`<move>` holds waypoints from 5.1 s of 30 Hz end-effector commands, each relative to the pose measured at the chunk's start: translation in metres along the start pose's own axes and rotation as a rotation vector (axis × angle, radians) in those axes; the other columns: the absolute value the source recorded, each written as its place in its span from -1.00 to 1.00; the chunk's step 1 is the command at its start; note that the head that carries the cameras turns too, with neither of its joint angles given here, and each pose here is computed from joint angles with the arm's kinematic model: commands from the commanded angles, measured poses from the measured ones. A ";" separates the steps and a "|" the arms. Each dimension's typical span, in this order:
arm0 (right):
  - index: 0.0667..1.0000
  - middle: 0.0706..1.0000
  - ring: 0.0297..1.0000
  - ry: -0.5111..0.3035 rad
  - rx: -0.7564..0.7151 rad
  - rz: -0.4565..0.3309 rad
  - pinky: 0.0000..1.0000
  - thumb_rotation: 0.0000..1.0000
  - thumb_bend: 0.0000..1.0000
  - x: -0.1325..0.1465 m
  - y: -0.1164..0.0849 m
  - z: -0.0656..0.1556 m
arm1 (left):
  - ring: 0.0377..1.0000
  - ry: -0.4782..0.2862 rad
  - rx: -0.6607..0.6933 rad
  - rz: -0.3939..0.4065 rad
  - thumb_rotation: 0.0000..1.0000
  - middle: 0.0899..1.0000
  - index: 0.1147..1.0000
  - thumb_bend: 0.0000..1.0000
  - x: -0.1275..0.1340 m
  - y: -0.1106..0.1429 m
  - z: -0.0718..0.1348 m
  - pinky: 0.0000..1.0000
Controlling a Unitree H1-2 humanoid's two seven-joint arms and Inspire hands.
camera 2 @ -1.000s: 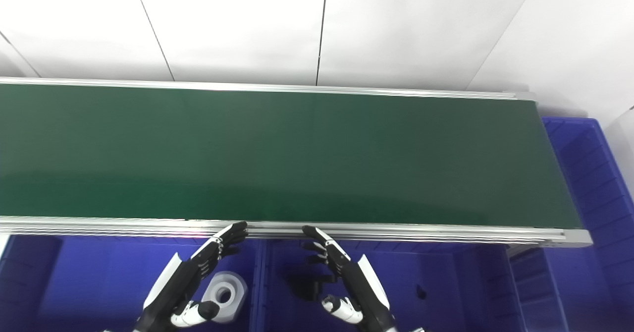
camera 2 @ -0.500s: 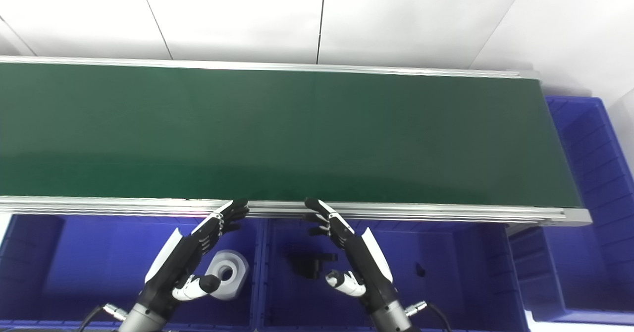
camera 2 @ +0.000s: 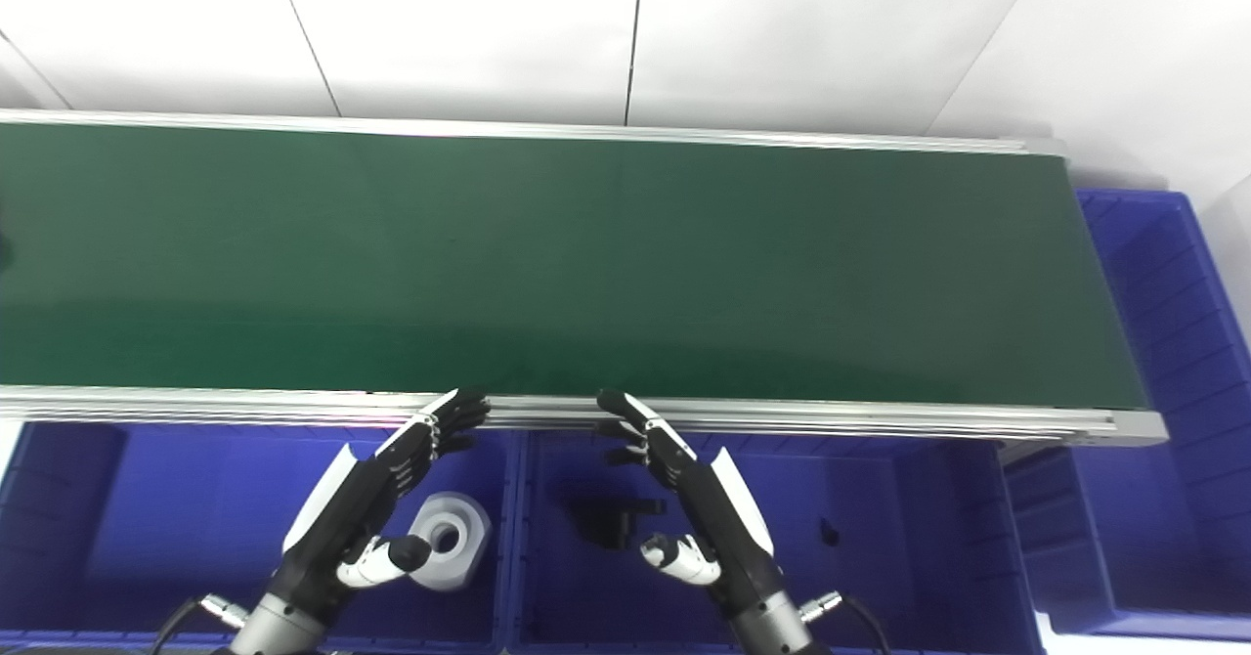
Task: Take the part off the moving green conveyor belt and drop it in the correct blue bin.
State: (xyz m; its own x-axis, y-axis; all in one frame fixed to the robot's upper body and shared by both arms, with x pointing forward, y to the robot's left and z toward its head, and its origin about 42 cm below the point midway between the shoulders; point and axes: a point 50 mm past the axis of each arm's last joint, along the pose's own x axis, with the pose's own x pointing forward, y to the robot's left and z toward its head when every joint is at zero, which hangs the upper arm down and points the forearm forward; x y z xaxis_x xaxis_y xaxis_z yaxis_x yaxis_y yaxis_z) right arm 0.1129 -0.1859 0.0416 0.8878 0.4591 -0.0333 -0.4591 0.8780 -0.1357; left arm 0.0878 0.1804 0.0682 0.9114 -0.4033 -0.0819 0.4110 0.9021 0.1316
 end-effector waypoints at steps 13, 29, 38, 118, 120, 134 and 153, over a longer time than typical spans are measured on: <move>0.78 0.81 0.67 -0.044 0.008 -0.020 0.48 0.93 1.00 -0.001 0.002 0.008 | 0.79 -0.035 -0.004 0.005 0.72 0.77 0.76 0.94 -0.005 -0.002 0.007 0.72; 0.78 0.85 0.77 -0.037 -0.006 -0.001 0.66 0.98 1.00 -0.003 0.000 0.008 | 0.79 -0.034 -0.004 0.002 0.78 0.78 0.76 0.97 -0.005 -0.007 0.005 0.72; 0.80 0.87 0.82 -0.024 0.019 0.027 0.71 0.93 1.00 -0.003 0.000 0.006 | 0.79 -0.024 -0.026 0.006 0.80 0.78 0.76 0.98 -0.007 -0.009 0.005 0.72; 0.70 0.73 0.65 0.188 0.043 0.057 0.43 0.89 1.00 0.002 -0.006 -0.072 | 0.65 0.064 -0.015 -0.023 0.75 0.64 0.61 1.00 0.009 -0.028 -0.068 0.49; 0.71 0.73 0.65 0.183 0.040 0.056 0.43 0.89 1.00 0.000 -0.008 -0.070 | 0.65 0.057 -0.019 -0.026 0.75 0.64 0.61 1.00 0.011 -0.030 -0.067 0.50; 0.81 0.80 0.71 0.153 0.050 0.044 0.48 0.90 1.00 -0.004 -0.020 -0.062 | 0.64 0.017 -0.029 -0.036 0.74 0.64 0.58 0.98 0.020 -0.037 -0.057 0.46; 0.80 0.78 0.65 0.089 -0.004 0.049 0.32 0.90 1.00 -0.010 -0.033 -0.040 | 0.64 -0.003 -0.013 -0.033 0.78 0.64 0.60 1.00 0.027 -0.042 -0.052 0.46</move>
State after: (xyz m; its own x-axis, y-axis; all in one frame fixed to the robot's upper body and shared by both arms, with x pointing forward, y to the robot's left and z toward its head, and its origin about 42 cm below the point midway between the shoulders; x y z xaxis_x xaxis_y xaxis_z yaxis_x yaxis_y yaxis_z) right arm 0.1195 -0.2226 -0.0060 0.8549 0.4771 -0.2040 -0.5043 0.8564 -0.1108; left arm 0.0880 0.1552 -0.0036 0.9006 -0.4025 -0.1643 0.4244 0.8957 0.1323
